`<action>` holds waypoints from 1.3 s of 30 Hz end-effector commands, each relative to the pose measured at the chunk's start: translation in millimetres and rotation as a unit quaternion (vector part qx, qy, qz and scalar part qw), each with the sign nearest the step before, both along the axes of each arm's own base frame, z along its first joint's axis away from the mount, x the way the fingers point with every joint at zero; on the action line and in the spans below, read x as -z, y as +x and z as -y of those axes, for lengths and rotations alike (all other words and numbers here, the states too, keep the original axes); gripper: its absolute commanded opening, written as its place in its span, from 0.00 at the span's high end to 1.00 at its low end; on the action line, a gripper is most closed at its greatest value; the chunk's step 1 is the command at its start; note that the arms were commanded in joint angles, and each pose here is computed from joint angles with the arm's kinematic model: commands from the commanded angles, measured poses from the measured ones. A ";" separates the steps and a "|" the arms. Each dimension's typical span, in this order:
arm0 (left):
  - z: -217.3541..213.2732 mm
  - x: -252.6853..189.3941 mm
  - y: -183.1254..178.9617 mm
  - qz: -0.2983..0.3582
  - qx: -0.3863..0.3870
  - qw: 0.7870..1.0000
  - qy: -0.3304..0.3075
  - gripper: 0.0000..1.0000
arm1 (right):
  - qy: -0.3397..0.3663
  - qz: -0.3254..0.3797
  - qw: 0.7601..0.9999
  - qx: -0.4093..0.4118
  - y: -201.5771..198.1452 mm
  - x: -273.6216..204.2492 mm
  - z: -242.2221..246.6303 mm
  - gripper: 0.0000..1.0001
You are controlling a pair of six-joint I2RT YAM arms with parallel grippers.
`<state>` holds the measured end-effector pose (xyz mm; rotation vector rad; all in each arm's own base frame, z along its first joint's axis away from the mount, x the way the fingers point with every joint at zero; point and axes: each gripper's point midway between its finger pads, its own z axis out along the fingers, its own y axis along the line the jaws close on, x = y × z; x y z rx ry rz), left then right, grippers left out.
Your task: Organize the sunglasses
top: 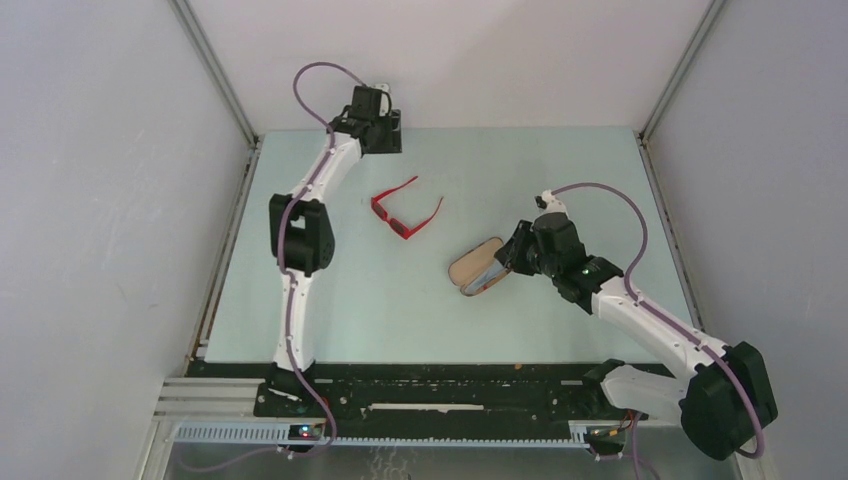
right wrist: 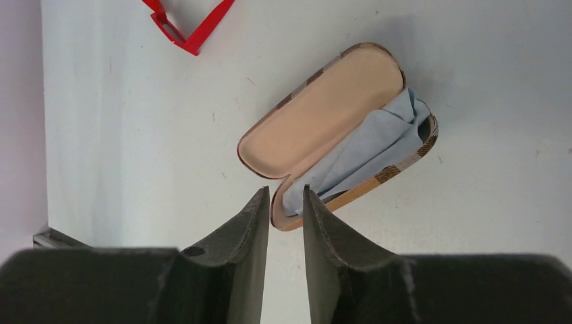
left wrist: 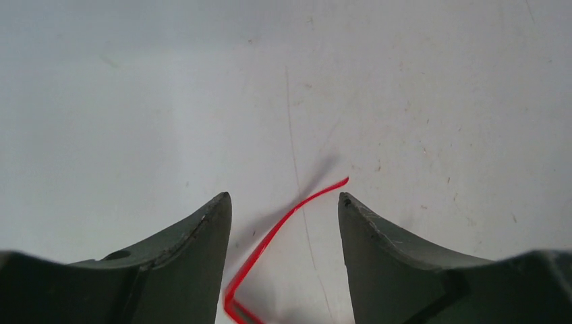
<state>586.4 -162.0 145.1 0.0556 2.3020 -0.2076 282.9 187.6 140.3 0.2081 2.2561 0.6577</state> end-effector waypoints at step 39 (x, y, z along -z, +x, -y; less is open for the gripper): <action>-11.8 90.5 -176.8 -0.174 -0.025 0.981 -0.079 0.46 | -0.099 -0.089 0.989 -0.063 79.6 41.0 -161.0 0.60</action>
